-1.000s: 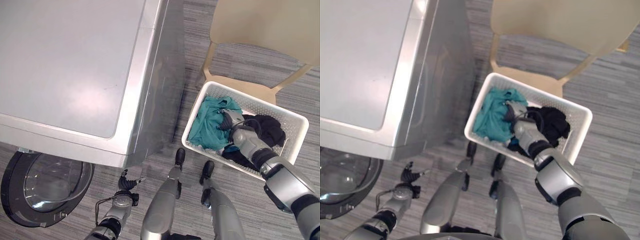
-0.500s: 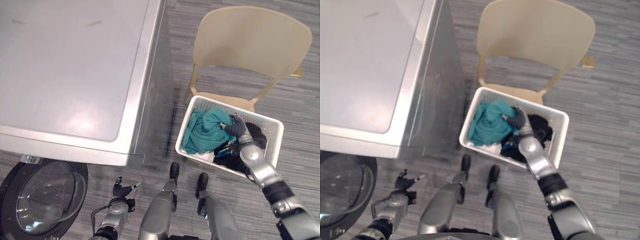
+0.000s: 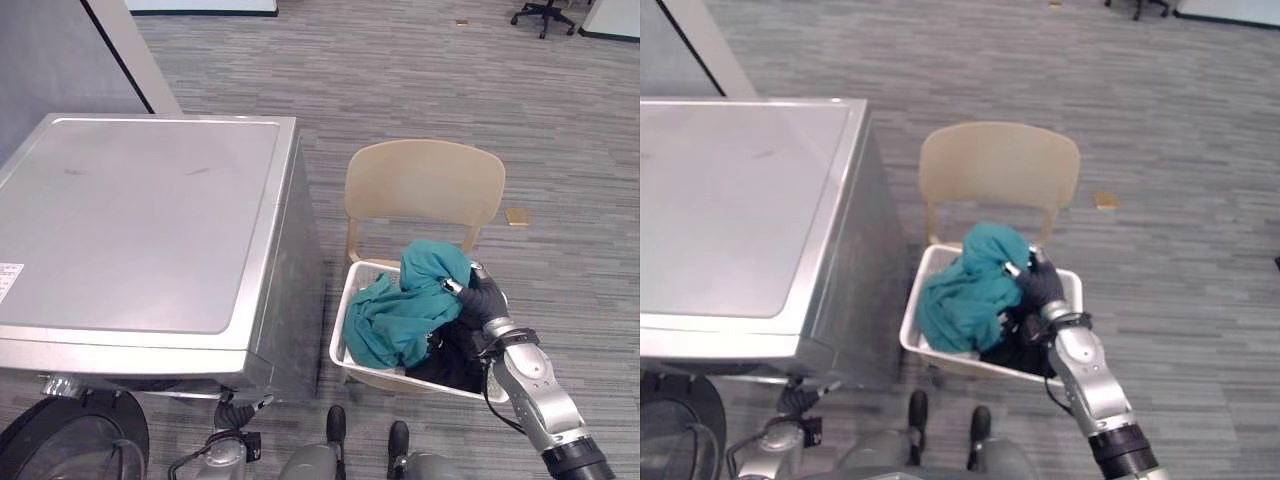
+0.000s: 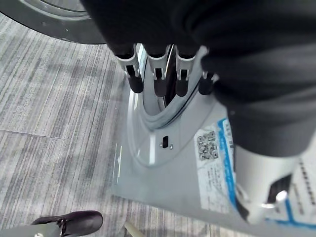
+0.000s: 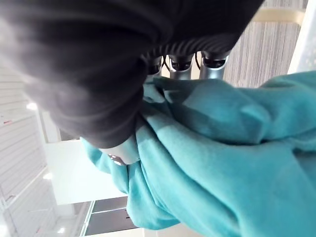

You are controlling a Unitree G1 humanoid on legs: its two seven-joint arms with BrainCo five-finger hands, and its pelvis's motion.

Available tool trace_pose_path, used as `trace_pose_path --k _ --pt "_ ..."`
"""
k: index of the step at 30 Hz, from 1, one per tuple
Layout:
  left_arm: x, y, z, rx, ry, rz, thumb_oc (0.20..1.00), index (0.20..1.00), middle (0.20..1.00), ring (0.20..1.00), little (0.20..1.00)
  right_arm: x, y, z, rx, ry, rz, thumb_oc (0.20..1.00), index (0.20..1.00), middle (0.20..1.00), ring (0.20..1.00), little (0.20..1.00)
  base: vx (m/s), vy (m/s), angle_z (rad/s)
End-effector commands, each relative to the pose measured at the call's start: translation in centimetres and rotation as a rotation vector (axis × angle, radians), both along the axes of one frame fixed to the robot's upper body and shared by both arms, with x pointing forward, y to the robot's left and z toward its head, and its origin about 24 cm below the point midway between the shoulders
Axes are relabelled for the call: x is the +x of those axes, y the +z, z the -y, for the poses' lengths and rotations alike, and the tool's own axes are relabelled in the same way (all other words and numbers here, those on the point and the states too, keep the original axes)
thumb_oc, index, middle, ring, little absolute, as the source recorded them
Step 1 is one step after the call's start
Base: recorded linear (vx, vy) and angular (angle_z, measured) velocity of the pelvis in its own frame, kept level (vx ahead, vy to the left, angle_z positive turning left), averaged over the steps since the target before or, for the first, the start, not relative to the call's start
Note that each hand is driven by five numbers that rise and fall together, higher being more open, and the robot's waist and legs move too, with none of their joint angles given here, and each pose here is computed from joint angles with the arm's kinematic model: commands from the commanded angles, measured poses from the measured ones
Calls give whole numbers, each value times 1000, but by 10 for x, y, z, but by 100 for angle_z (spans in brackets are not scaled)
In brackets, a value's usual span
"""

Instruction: Grab the laundry basket,head to the washer,open it,put in the laundry and shut it.

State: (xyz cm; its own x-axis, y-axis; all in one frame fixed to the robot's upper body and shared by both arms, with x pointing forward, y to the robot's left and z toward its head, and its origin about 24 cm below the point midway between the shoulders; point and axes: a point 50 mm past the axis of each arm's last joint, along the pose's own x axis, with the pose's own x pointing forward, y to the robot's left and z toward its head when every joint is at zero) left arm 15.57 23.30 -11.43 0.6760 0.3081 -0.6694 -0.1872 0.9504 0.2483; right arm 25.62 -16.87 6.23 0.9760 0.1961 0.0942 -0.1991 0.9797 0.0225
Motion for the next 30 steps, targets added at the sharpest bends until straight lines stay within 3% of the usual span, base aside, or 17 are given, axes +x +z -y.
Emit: trace_pose_path --k 1,9,16,20,22,30 --pt "30 29 -12 97 -65 165 1000 1000 1000 1000 1000 -2 36 -15 162 49 201 200 200 200 200 200 -176 -84 45" --pt "51 63 10 47 -166 361 1000 1000 1000 1000 1000 6 52 -15 189 48 247 200 200 200 200 200 -238 -150 57" --pt "84 129 37 92 -436 652 1000 1000 1000 1000 1000 14 74 -22 141 123 315 200 200 200 200 200 -365 -29 109" --pt "96 153 65 86 -560 769 1000 1000 1000 1000 1000 13 92 -41 158 222 376 200 200 200 200 200 -135 65 44" --pt "104 165 99 70 -680 833 1000 1000 1000 1000 1000 12 112 -57 172 292 451 200 200 200 200 200 36 108 86" --pt "124 168 148 99 -776 850 1000 1000 1000 1000 1000 8 161 -106 303 465 592 200 200 200 200 200 -11 82 5"
